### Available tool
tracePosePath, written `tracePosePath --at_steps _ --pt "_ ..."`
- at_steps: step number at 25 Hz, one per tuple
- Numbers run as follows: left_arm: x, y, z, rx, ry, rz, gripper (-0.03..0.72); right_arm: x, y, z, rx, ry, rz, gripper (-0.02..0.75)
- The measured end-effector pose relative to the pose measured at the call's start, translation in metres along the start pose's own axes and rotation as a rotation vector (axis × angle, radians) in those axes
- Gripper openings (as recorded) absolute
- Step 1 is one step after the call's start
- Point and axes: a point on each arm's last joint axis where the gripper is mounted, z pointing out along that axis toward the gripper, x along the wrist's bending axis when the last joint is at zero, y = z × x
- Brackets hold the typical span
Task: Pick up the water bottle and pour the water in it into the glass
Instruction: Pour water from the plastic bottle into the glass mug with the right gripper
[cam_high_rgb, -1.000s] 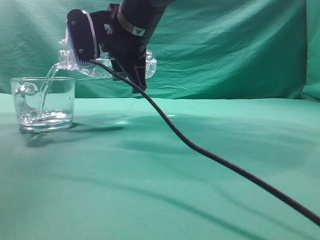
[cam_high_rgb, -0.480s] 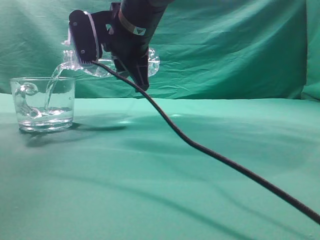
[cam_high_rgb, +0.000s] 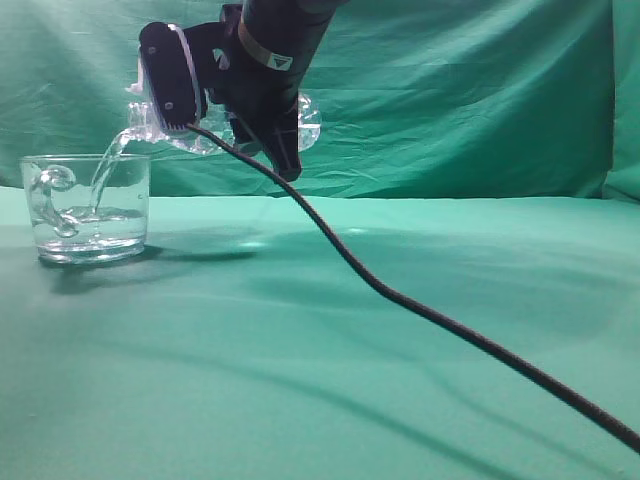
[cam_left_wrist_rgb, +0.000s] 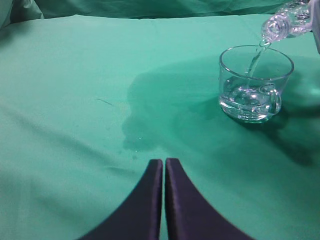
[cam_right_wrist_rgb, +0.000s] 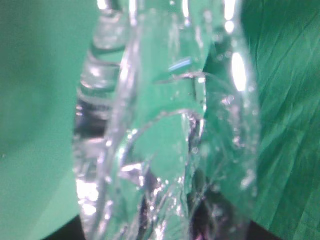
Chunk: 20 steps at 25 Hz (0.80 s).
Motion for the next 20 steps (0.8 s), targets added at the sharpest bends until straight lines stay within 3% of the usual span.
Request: tracePosePath --at_steps 10,20 --pt "0.0 0.0 0.0 0.0 0.0 0.0 0.0 -0.0002 0.0 0.0 0.0 -0.001 0.061 0.267" --pt "0.0 0.0 0.0 0.0 0.0 0.0 0.0 0.0028 0.0068 -0.0004 -0.06 0.05 0.526 0.267"
